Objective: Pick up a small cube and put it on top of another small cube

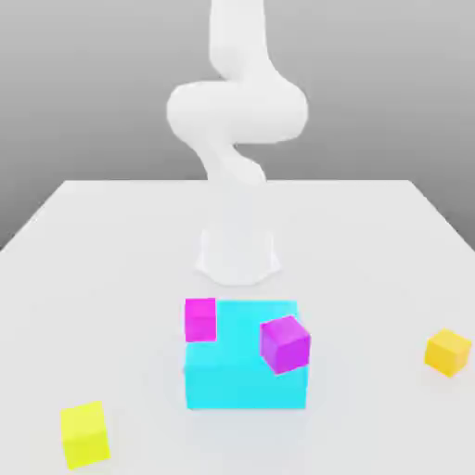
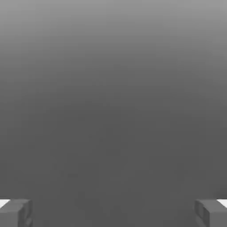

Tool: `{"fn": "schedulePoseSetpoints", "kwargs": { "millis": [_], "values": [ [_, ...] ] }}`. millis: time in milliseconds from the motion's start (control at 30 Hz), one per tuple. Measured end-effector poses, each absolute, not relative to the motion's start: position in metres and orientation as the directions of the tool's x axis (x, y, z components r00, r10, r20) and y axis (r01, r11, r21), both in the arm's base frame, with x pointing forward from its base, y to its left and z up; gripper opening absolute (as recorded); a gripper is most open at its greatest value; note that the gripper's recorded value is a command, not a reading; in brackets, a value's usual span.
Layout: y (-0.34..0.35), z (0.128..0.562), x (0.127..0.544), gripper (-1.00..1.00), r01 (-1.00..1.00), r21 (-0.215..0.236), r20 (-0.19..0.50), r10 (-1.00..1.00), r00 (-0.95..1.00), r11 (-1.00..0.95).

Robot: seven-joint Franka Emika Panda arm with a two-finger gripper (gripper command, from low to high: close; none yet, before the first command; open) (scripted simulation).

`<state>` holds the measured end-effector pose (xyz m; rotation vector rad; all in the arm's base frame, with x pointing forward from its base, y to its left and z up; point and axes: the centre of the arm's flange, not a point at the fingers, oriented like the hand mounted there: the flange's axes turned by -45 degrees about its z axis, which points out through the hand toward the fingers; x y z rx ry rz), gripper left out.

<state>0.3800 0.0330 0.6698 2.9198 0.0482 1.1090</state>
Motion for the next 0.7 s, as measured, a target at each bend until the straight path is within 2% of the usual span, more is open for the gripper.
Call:
{"fn": "schedulePoseSetpoints", "kwargs": {
  "millis": [167,367,533,700],
  "values": [
    [0.103,0.575,0.427,0.00,0.115,0.092,0.542,0.147,0.828,-0.989],
    [0.184,0.456,0.440,0.00,0.256,0.131,0.387,0.287,0.876,-0.958],
    [0.246,0.356,0.417,0.00,0.385,0.125,0.253,0.405,0.879,-0.914],
    [0.305,0.266,0.359,0.00,0.530,0.079,0.121,0.536,0.836,-0.844]
  ]
}}
